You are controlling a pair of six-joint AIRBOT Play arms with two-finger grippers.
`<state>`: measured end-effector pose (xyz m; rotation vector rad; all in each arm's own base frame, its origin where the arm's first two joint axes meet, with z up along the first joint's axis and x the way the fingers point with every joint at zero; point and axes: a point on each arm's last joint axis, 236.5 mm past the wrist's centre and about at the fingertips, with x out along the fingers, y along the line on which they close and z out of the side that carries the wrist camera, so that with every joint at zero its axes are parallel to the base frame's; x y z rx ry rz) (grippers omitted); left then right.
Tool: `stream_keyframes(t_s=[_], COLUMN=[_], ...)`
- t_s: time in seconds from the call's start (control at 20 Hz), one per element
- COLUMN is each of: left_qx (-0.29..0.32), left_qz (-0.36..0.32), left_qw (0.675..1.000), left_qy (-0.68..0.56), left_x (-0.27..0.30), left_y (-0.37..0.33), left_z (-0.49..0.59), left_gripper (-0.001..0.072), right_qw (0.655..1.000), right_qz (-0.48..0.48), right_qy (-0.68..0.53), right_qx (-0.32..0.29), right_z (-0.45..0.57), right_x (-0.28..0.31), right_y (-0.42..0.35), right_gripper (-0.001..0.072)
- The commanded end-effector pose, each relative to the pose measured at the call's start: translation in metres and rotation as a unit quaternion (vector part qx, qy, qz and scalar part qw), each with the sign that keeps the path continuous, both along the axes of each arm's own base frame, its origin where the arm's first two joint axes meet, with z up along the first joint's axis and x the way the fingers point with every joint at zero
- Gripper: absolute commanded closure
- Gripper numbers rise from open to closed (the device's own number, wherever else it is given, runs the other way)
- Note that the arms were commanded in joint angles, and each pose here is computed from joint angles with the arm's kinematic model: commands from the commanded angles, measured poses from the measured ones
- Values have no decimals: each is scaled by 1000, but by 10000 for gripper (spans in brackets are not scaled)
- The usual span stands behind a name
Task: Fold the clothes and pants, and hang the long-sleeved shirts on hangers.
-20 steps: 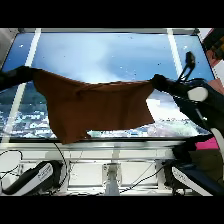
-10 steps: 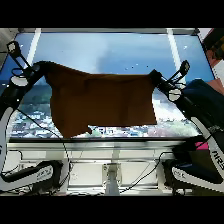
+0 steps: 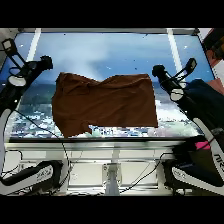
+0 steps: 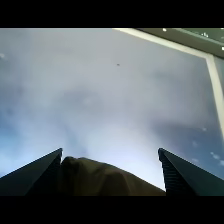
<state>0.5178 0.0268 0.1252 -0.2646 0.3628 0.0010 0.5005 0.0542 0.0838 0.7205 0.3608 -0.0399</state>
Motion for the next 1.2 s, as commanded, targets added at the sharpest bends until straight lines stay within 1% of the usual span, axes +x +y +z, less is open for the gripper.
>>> stream_keyframes(t_s=[0.0, 0.05, 0.15, 0.25, 0.4, 0.45, 0.55, 0.65, 0.85, 0.95, 1.15], left_qx=[-33, -33, -34, -90, -178, -197, -197, -187, -165, -138, -152], left_qz=[-62, -85, -110, -98, -67, -69, -103, -130, -121, -144, -152], left_qw=[995, 989, 966, 943, 916, 906, 893, 888, 895, 899, 890], left_qy=[65, 115, 232, 306, 353, 368, 391, 401, 397, 389, 402], left_x=[-43, -67, -121, -167, -211, -224, -246, -259, -259, -260, -263], left_y=[-1, 7, 32, 51, 56, 48, 28, 14, 18, 18, 15], left_z=[1, -14, -56, -84, -129, -146, -173, -190, -206, -209, -221], left_gripper=[73, 97, 97, 96, 96, 96, 96, 96, 96, 97, 97], right_qw=[998, 998, 996, 994, 993, 992, 990, 990, 990, 991, 991], right_qz=[-7, -12, -19, -26, -30, -25, -18, -17, -17, -19, -22], right_qy=[-23, -20, 2, 32, 77, 92, 106, 107, 107, 104, 101], right_qx=[-53, -63, -84, -98, -87, -82, -87, -86, -86, -87, -88], right_z=[37, 45, 50, 47, 31, 25, 19, 18, 18, 20, 21], right_x=[-13, -20, -38, -55, -72, -76, -80, -80, -80, -80, -79], right_y=[-40, -56, -86, -111, -129, -129, -127, -127, -127, -128, -129], right_gripper=[255, 255, 255, 257, 262, 262, 262, 262, 263, 263, 263])
